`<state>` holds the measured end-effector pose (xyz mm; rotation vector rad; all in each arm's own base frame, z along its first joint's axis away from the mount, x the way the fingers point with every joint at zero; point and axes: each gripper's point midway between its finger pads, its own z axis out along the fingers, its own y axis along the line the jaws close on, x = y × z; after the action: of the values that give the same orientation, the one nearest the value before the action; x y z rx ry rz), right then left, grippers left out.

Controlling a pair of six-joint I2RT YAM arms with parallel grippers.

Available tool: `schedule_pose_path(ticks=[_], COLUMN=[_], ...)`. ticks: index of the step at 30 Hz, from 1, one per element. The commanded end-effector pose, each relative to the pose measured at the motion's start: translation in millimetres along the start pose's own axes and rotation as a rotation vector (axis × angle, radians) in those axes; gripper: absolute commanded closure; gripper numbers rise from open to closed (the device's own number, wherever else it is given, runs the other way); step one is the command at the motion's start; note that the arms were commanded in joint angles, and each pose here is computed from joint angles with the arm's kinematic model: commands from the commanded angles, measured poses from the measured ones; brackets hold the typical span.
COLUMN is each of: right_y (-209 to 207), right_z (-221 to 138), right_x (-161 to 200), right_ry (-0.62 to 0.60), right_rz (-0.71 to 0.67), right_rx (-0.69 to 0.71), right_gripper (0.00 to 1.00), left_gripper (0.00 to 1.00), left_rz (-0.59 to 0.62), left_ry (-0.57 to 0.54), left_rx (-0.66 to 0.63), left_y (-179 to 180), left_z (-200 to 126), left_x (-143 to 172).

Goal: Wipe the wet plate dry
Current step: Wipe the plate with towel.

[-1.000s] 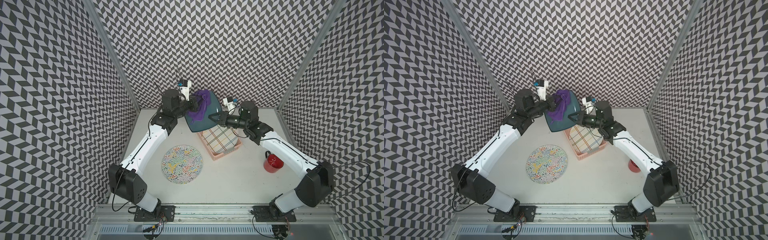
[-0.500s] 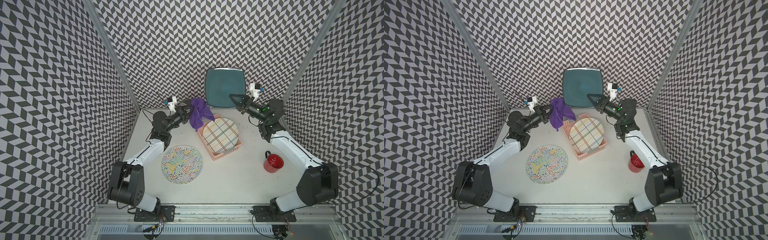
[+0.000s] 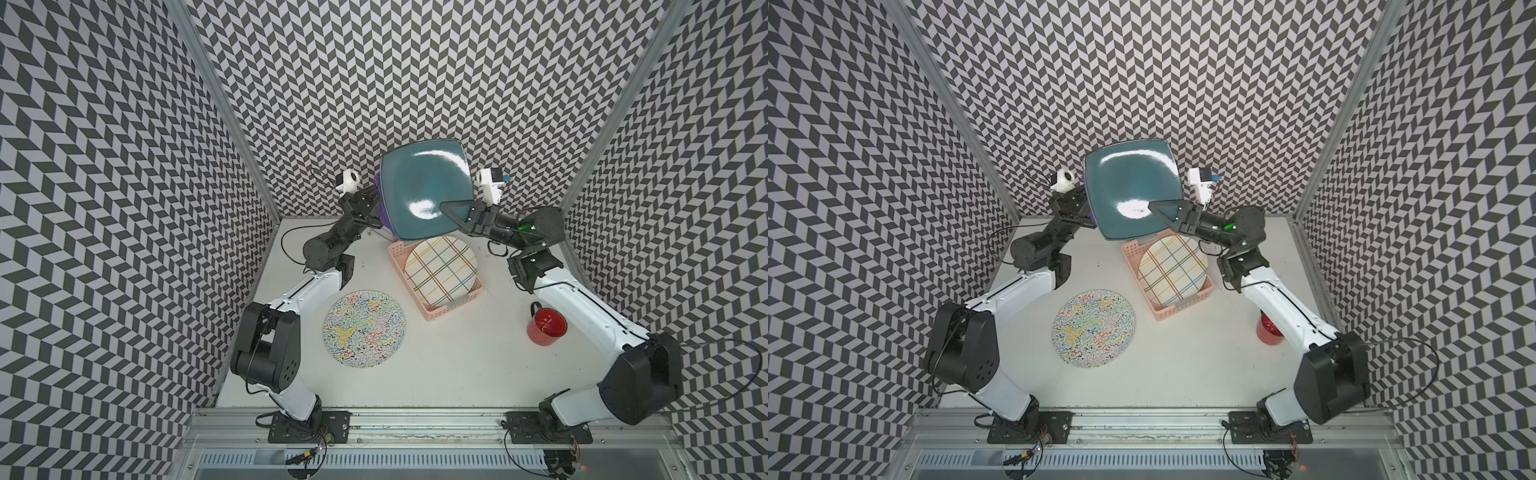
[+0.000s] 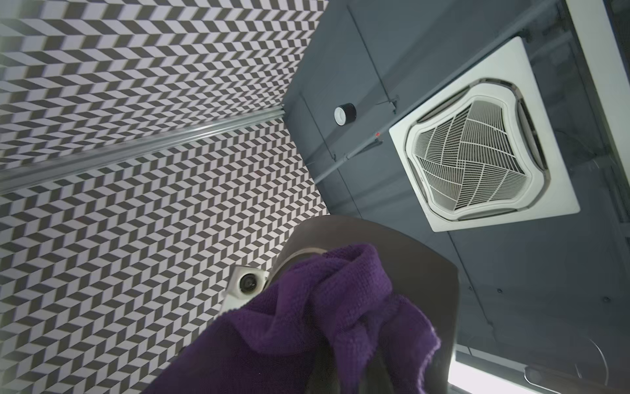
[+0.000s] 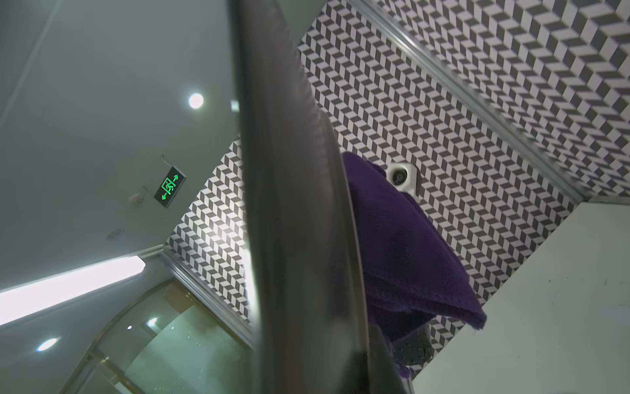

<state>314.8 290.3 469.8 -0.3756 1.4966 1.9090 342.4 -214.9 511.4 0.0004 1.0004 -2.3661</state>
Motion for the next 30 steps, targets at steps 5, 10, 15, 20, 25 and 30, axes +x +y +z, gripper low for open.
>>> schedule_pose_path(ticks=[5, 10, 15, 20, 25, 30], right_y=[49.2, 43.4, 36.9, 47.6, 59.6, 42.3], right_z=[12.5, -5.4, 2.3, 20.3, 19.4, -5.8], right_x=[-50.6, -67.3, -15.4, -11.3, -62.1, -102.3], right_ry=[-0.109, -0.161, -0.065, -0.052, -0.161, -0.27], right_rz=[-0.143, -0.129, -0.086, -0.084, -0.135, -0.148], right_rx=[-0.098, -0.075, -0.078, -0.13, -0.163, -0.101], right_gripper=[1.0, 1.0, 1.0, 1.0, 1.0, 1.0], left_gripper=[1.0, 1.0, 1.0, 1.0, 1.0, 1.0], left_rz=[-0.02, 0.003, 0.035, -0.005, -0.002, 0.01], left_ry=[0.138, 0.091, 0.029, 0.099, 0.185, 0.221], left_rx=[0.078, 0.134, 0.215, 0.22, 0.215, 0.204], left_y=[-11.4, -35.7, -64.2, -53.5, -50.2, -50.5], left_z=[33.3, 32.7, 27.8, 43.3, 50.8, 39.3], left_x=[57.5, 37.2, 15.3, 45.5, 75.6, 88.5])
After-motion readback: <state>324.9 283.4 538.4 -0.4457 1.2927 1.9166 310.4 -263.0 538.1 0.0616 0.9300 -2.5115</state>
